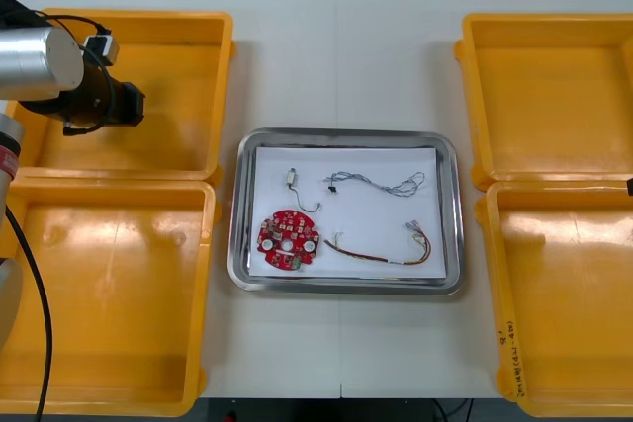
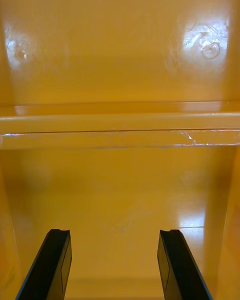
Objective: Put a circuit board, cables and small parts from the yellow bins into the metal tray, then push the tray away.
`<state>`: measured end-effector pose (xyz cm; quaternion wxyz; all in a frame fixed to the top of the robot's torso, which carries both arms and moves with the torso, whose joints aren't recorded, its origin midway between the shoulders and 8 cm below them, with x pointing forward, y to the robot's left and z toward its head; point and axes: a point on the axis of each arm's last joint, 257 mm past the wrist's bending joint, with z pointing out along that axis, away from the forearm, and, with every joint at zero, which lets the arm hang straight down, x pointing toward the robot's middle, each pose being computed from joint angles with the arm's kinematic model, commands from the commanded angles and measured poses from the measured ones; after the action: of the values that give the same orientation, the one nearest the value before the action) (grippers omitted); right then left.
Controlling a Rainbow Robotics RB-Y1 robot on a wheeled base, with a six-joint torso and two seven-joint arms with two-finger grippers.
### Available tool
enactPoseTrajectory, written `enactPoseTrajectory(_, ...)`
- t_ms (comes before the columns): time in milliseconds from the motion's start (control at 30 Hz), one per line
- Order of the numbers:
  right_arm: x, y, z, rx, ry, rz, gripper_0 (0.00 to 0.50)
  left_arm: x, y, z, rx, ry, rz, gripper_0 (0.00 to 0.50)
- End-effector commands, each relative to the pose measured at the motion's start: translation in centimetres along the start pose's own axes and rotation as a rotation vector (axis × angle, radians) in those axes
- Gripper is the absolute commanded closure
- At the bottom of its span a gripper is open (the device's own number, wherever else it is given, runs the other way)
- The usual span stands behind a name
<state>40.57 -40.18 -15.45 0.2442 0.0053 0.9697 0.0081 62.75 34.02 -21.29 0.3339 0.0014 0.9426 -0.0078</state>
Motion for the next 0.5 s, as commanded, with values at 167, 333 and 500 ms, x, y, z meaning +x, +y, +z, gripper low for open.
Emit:
enactPoseTrajectory(167, -0.9, -1.2, -1.8, 0.038, -0.039, -0.046, 0.0, -2.9, -1.7, -1.3, 0.039, -0.046, -0.113, 0.5)
enactPoseTrajectory(333, -0.9, -1.2, -1.8, 0.038, -0.039, -0.046, 0.0, -2.8, -1.3, -1.6, 0.041, -0.038, -0.117, 0.5)
enactPoseTrajectory(500, -0.9, -1.2, -1.8, 0.038, -0.039, -0.046, 0.0, -3.2, -1.4, -3.1, 0.036, -0.019, -0.104, 0.5)
